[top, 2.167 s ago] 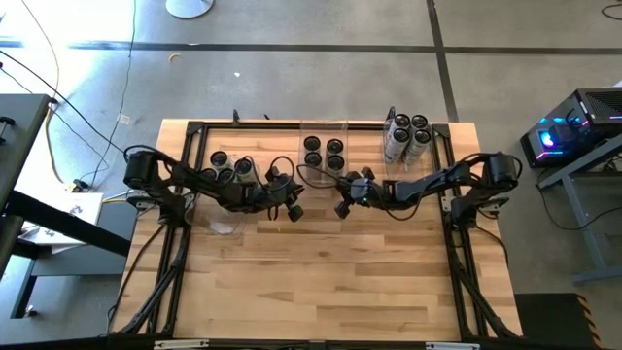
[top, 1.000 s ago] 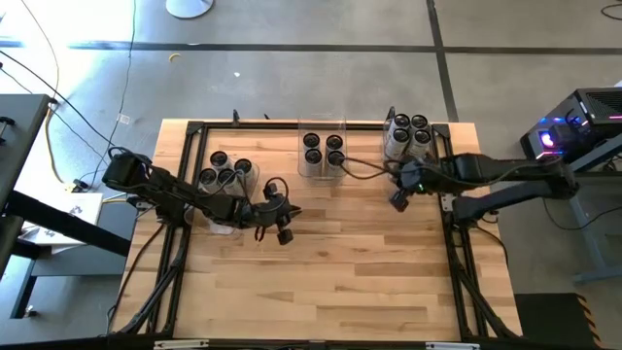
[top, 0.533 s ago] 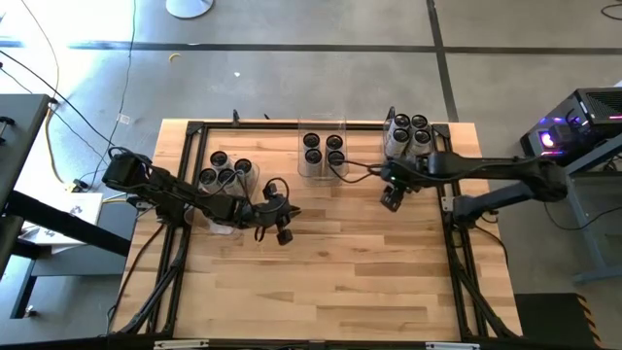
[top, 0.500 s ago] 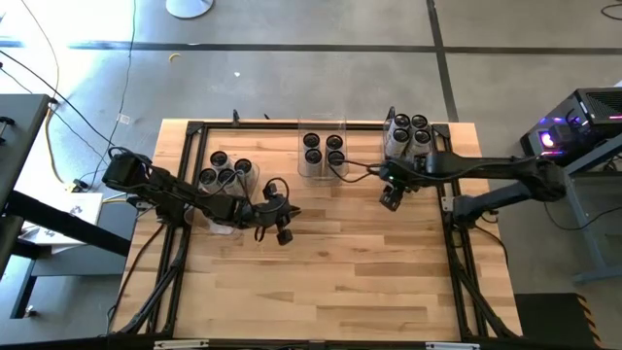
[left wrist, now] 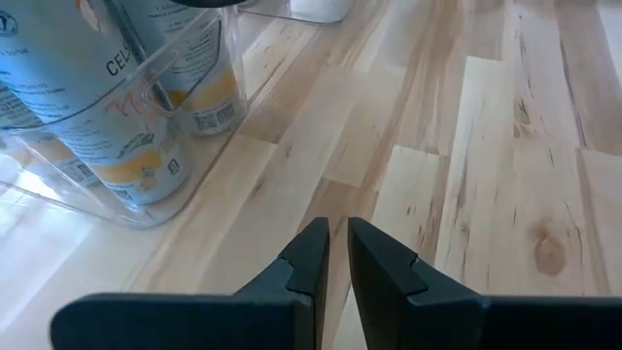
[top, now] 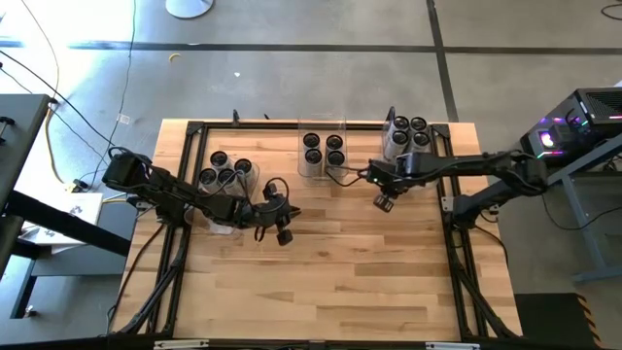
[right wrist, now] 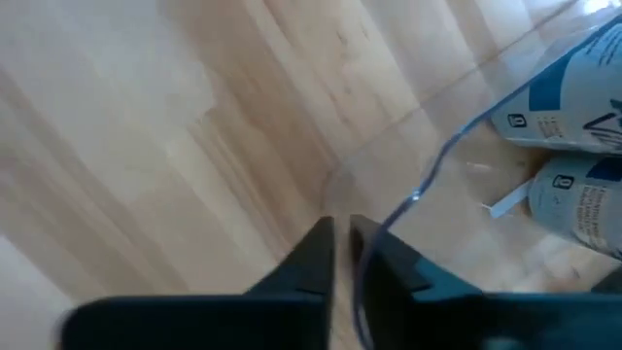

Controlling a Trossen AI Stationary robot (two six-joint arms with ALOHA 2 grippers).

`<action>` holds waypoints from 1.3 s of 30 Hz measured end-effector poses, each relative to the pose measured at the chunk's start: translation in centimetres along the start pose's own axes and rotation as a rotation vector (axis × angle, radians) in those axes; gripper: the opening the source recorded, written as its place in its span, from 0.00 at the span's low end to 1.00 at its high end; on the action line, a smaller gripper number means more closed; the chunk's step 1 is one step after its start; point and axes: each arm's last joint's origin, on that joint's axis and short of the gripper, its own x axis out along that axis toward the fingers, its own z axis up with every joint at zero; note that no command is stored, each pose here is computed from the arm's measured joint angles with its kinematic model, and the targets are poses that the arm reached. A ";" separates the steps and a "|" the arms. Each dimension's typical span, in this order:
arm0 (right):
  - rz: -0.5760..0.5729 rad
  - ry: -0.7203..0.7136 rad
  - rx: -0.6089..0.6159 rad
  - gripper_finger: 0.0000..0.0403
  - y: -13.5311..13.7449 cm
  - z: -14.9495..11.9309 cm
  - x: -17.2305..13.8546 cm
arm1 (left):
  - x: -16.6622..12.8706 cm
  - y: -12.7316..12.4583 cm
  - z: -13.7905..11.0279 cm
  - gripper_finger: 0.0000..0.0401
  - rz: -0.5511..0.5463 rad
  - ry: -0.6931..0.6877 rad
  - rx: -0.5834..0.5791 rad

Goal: Sort soda cans
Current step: Adjust the right transparent bin

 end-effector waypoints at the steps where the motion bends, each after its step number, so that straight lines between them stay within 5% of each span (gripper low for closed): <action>1: 0.008 0.001 0.002 0.06 0.3 -0.1 -0.1 | 0.0 0.0 0.0 0.09 -0.001 0.000 -0.001; 17: 0.268 0.027 0.061 0.03 8.5 -4.6 -2.6 | -0.4 -0.8 -0.2 0.09 -0.032 0.000 0.006; 27: 0.501 -0.080 0.111 0.04 15.1 -7.7 -3.9 | -1.0 -2.0 -0.5 0.09 -0.071 -0.001 0.029; 39: 0.513 -0.131 -0.011 0.10 21.6 -8.1 -4.3 | -3.1 -5.0 -1.6 0.09 -0.110 -0.031 0.041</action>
